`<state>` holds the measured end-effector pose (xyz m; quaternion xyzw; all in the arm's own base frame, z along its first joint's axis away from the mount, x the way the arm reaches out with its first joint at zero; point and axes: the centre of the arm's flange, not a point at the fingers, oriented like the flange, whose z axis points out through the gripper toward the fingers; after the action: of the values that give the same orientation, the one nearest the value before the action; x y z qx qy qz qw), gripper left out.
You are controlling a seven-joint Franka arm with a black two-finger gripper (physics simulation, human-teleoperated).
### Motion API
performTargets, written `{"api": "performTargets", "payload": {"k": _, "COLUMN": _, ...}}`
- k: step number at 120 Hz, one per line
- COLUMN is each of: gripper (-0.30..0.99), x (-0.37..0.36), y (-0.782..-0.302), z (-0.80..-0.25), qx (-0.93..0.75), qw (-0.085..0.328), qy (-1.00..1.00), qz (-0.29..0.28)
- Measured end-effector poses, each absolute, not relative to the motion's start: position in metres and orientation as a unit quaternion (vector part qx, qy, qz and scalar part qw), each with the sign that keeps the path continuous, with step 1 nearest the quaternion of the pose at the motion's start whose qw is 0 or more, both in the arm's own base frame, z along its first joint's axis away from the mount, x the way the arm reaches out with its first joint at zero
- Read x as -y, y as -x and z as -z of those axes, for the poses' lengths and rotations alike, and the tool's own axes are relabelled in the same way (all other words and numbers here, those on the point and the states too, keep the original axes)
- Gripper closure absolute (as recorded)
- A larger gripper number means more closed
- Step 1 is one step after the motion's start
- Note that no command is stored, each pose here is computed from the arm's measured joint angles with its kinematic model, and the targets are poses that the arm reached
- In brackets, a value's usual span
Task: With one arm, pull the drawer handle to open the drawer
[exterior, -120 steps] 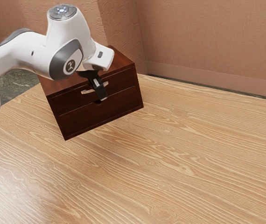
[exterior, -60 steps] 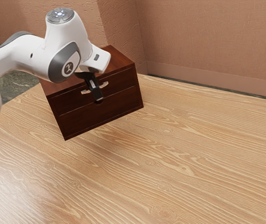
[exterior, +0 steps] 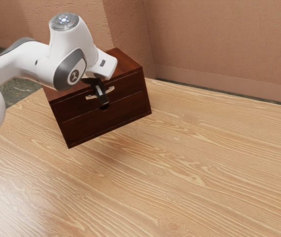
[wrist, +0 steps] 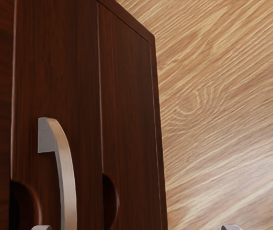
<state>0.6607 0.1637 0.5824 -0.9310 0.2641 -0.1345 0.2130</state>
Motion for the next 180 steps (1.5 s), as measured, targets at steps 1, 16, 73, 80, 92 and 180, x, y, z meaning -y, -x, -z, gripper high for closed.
{"api": "performTargets", "payload": {"k": 1, "gripper": 0.25, "x": -0.164, "y": -0.661, "z": -0.582, "qx": -0.264, "qw": 0.213, "qy": 0.931, "qz": 0.134}}
{"api": "performTargets", "payload": {"k": 16, "gripper": 0.25, "x": -0.166, "y": -0.663, "z": -0.578, "qx": -0.265, "qw": 0.213, "qy": 0.931, "qz": 0.134}}
{"api": "performTargets", "payload": {"k": 73, "gripper": 0.26, "x": -0.182, "y": -0.669, "z": -0.566, "qx": -0.259, "qw": 0.213, "qy": 0.933, "qz": 0.131}}
{"api": "performTargets", "payload": {"k": 80, "gripper": 0.26, "x": -0.183, "y": -0.67, "z": -0.565, "qx": -0.259, "qw": 0.214, "qy": 0.933, "qz": 0.131}}
{"api": "performTargets", "payload": {"k": 92, "gripper": 0.26, "x": -0.184, "y": -0.671, "z": -0.561, "qx": -0.26, "qw": 0.213, "qy": 0.933, "qz": 0.129}}
{"api": "performTargets", "payload": {"k": 180, "gripper": 0.25, "x": -0.185, "y": -0.677, "z": -0.545, "qx": -0.259, "qw": 0.208, "qy": 0.934, "qz": 0.129}}
